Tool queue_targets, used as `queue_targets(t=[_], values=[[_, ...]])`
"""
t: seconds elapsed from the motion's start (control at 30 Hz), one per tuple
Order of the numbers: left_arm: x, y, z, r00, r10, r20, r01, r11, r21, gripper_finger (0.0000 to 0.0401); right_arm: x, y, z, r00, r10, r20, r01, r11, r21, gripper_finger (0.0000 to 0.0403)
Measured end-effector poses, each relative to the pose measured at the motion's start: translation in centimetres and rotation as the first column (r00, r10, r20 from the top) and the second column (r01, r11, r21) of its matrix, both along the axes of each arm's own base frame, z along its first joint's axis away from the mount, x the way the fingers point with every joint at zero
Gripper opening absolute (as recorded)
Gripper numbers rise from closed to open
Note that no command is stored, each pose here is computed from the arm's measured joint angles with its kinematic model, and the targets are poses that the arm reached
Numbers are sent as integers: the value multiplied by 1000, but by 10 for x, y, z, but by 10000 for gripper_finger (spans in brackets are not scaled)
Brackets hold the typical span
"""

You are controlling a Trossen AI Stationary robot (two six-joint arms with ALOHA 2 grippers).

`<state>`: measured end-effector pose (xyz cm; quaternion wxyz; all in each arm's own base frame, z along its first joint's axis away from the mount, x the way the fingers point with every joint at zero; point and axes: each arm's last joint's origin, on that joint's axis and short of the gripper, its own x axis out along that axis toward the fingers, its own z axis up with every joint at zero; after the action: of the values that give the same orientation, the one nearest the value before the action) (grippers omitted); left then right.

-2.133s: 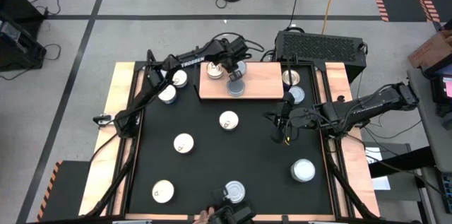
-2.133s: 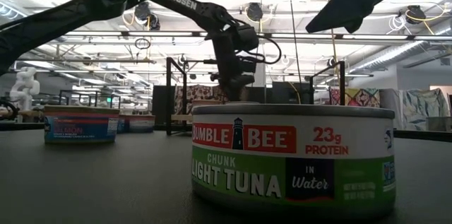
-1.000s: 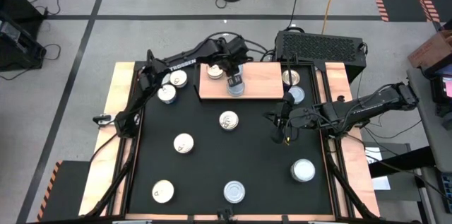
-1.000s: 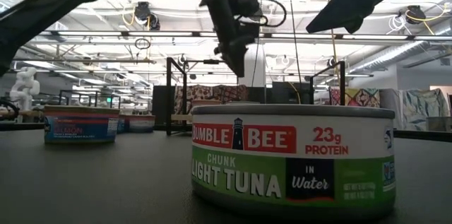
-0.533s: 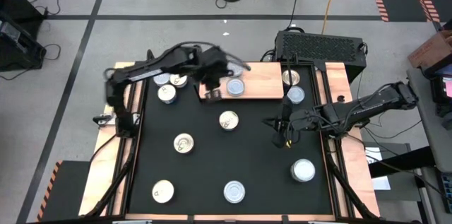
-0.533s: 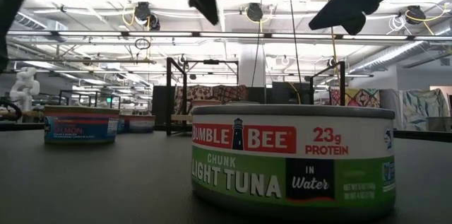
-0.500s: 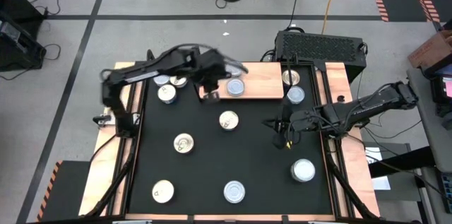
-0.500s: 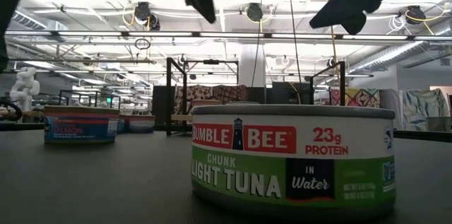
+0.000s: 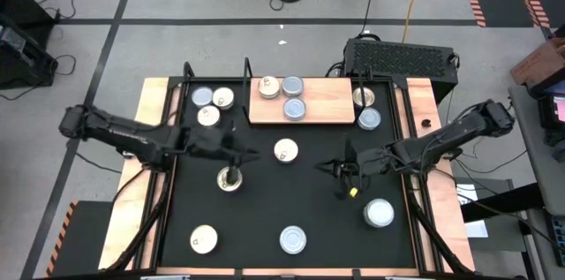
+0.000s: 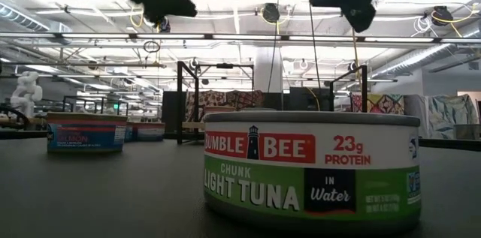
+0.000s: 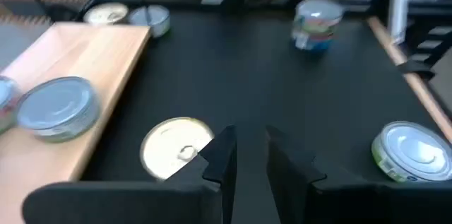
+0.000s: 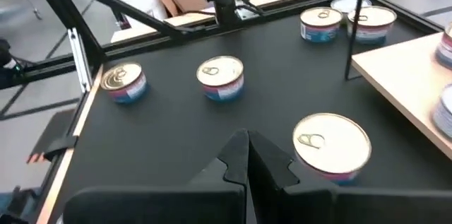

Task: Stack canned seafood by type on shelf
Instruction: Put the center blue tuna can on the shelf

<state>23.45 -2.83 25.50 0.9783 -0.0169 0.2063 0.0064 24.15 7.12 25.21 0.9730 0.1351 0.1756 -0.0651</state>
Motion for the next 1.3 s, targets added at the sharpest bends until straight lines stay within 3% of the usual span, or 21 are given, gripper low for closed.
queue_targets(t=[0.13,0.27,0.4,0.63,1.03,1.3], values=[[-19,-6,-32,978,-53,201,51,999,15,77,13,4,-7,999,6,36,-6,1000,-10,0],[-29,-6,-45,937,-70,343,58,997,46,77,28,5,-8,991,9,133,-5,1000,-30,0],[-29,-3,-44,929,-73,364,46,995,83,77,40,3,-7,978,1,210,6,1000,-30,0],[-28,-1,-49,945,-64,321,38,996,86,77,71,8,-2,973,51,225,-49,999,-15,11],[-29,-2,-56,965,-75,250,55,995,88,77,131,22,-6,996,82,42,-75,987,-143,82],[-28,-3,-60,971,-82,226,64,994,87,77,132,35,12,970,91,-227,-113,990,-89,137]])
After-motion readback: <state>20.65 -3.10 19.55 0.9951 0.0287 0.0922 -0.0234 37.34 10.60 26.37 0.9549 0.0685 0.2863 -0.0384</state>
